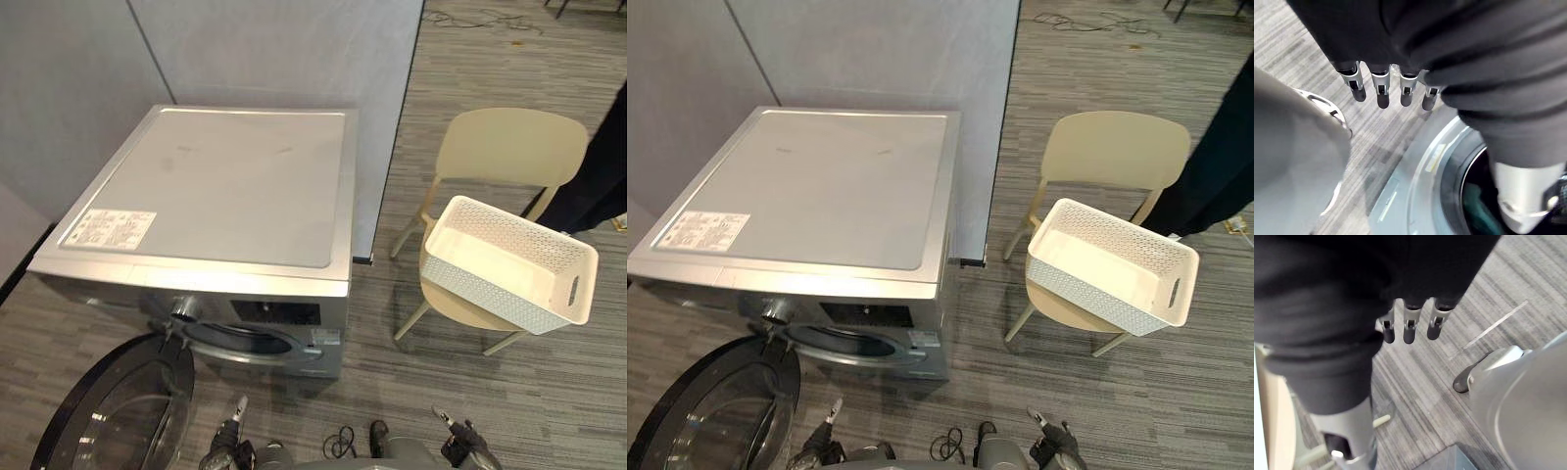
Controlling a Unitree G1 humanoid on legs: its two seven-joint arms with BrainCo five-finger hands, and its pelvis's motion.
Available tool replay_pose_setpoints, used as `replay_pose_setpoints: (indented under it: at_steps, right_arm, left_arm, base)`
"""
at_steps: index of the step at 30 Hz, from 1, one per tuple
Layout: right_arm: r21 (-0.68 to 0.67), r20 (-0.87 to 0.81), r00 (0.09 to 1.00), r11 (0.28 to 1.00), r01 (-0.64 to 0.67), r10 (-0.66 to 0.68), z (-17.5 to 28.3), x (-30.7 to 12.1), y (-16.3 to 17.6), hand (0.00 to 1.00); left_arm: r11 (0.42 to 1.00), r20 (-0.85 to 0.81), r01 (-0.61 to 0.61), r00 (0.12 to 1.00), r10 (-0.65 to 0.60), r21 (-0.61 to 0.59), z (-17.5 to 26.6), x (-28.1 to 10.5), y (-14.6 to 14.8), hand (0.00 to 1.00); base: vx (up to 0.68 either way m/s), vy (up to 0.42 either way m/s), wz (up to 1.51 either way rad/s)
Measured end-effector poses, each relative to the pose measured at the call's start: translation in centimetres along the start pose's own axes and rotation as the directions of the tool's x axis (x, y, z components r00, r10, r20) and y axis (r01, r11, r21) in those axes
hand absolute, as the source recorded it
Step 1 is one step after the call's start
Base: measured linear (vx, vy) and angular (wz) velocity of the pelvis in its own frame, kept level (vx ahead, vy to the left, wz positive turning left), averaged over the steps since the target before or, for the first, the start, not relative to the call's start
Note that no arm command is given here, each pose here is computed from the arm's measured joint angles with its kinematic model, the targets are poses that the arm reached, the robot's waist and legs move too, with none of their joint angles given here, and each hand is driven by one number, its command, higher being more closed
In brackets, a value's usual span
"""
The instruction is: Pick up the laundry basket with both hands and put the clothes into the washing machine.
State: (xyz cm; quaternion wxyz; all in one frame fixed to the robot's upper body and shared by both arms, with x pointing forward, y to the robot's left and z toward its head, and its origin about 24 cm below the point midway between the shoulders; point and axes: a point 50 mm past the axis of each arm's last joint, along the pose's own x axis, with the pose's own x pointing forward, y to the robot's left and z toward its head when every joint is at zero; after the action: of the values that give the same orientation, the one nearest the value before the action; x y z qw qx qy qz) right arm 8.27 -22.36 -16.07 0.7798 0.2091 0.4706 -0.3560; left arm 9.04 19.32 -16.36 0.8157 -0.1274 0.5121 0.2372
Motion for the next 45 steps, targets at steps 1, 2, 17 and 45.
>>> replay_pose_setpoints:
  at_steps: [1, 2, 17, 45]
  right_arm:
    - [0.012, -0.023, 1.0, 1.0, 0.015, -0.014, -0.5, 0.0, -0.5, 0.0]
    - [0.011, -0.047, 0.999, 1.0, 0.017, -0.016, -1.3, -0.2, -0.8, 0.0]
    - [-0.045, -0.107, 0.994, 0.999, -0.004, -0.001, -2.9, -0.5, -1.1, 0.0]
    - [-0.278, -0.075, 0.997, 0.961, -0.007, -0.014, -0.9, 0.1, -3.0, 0.0]
  left_arm:
    - [1.0, 0.004, 0.002, 1.0, -0.002, 0.0, 0.2, 0.0, -0.1, 0.0]
    - [1.0, 0.008, 0.009, 1.0, -0.009, -0.003, 0.3, 0.0, -0.4, 0.0]
    - [0.896, 0.023, 0.089, 0.994, -0.11, 0.435, 1.4, 0.4, -1.3, 0.0]
    - [0.921, 0.04, -0.031, 0.999, 0.017, 0.387, 2.0, 0.5, 3.0, 0.0]
  base:
    - [0.07, -0.026, -0.62]
    - [0.07, -0.016, -0.62]
    - [-0.01, 0.141, -0.49]
    - [0.03, -0.12, -0.13]
